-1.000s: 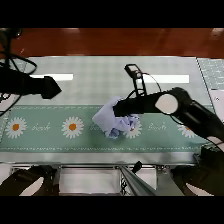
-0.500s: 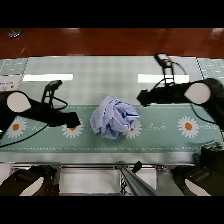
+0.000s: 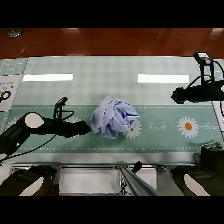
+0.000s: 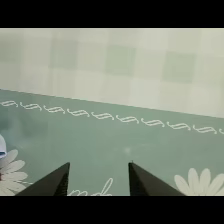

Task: Fold the shirts.

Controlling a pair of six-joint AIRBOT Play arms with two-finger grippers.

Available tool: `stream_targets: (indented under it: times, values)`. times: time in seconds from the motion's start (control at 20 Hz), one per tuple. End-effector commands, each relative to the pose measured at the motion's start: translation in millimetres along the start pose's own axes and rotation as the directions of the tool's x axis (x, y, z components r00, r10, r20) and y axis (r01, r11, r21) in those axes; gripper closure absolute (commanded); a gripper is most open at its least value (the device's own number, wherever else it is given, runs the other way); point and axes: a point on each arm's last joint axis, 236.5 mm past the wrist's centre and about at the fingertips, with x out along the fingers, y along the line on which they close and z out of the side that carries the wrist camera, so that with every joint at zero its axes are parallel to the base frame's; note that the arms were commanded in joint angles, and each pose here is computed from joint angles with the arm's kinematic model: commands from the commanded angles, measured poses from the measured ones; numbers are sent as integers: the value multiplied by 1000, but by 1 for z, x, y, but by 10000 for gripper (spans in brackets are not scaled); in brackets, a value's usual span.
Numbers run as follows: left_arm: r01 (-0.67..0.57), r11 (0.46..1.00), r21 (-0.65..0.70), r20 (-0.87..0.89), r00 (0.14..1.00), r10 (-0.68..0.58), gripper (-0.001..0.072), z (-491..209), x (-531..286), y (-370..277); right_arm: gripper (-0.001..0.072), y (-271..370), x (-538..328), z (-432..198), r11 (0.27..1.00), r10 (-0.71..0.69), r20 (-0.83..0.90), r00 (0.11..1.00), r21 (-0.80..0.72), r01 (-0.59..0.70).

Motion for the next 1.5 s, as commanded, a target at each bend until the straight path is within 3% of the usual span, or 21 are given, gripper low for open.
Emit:
stream_targets:
  times: [0.0,0.6,0.9,1.15,1.45]
  values:
    - [67,996,-58,93,994,-61,5,19,10,-5,244,-3,-2,-2,1000,13,-5,1000,18,-13]
    - [278,953,-122,106,958,-266,4,37,41,-33,244,3,-2,-1,999,36,-3,999,29,-36]
    - [504,859,-90,145,860,-490,5,52,21,-86,244,6,-2,-1,998,50,0,999,41,-50]
    - [520,849,-96,139,851,-506,5,50,20,-90,244,7,-2,3,997,55,15,998,53,-56]
    - [603,794,-70,110,796,-595,5,43,4,-113,245,12,-2,3,995,74,17,997,62,-75]
